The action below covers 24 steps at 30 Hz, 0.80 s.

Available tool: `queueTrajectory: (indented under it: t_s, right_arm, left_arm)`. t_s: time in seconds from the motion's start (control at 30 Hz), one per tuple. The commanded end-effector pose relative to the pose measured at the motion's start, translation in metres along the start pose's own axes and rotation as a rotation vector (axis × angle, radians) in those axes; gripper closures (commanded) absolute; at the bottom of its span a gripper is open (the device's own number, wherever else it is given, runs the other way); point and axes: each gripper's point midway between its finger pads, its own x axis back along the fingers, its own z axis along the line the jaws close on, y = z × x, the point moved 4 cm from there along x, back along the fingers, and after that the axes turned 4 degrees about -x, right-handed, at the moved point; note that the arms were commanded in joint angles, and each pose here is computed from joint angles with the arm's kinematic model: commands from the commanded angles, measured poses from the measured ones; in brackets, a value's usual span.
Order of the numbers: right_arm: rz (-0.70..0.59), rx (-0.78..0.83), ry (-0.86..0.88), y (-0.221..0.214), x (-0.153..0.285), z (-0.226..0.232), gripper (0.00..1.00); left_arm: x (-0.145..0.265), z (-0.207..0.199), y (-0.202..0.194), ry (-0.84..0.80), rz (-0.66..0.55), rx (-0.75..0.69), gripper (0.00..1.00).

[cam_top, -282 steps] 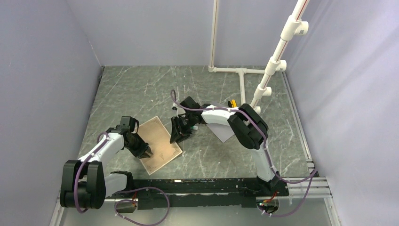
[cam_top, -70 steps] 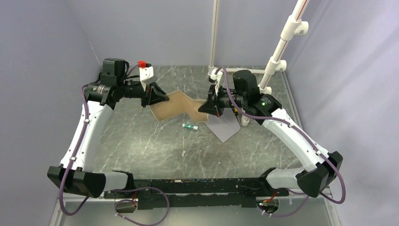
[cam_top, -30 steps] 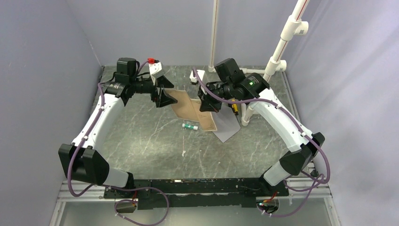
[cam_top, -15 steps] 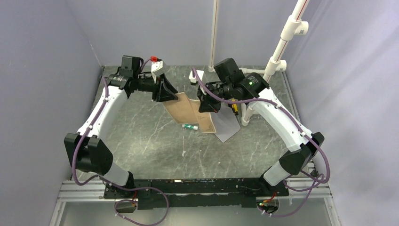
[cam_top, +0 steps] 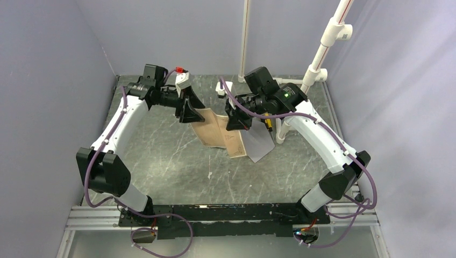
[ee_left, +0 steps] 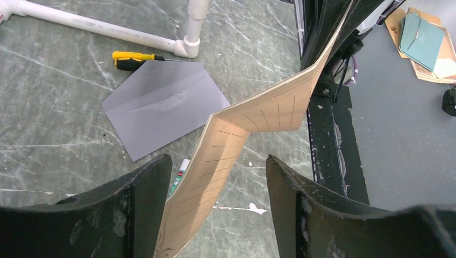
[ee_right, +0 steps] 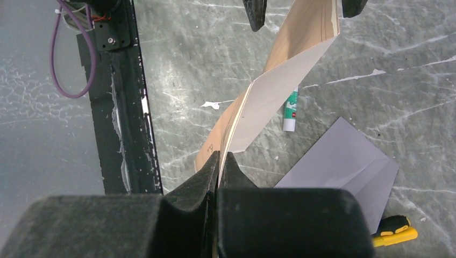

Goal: Place the letter into the envelope and seal it

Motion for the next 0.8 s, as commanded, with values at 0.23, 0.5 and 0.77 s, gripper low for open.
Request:
queueTrajectory:
  t_s: [0.23, 0.5, 0.77]
  right_arm:
    - [-0.041, 0.066, 0.047, 0.011, 0.009, 0.016, 1.0]
    - [-0.034, 0.075, 0.074, 0.01, 0.007, 0.022, 1.0]
    - [-0.022, 0.076, 0.067, 0.006, 0.005, 0.021, 1.0]
  left_arm:
    - [-0.001, 0.003, 0.009, 0.012, -0.004, -0.072, 0.31]
    - [0.002, 0.001, 0.005, 0.007, 0.041, -0.073, 0.2]
    - [0.002, 0.0, 0.006, -0.012, 0.041, -0.072, 0.29]
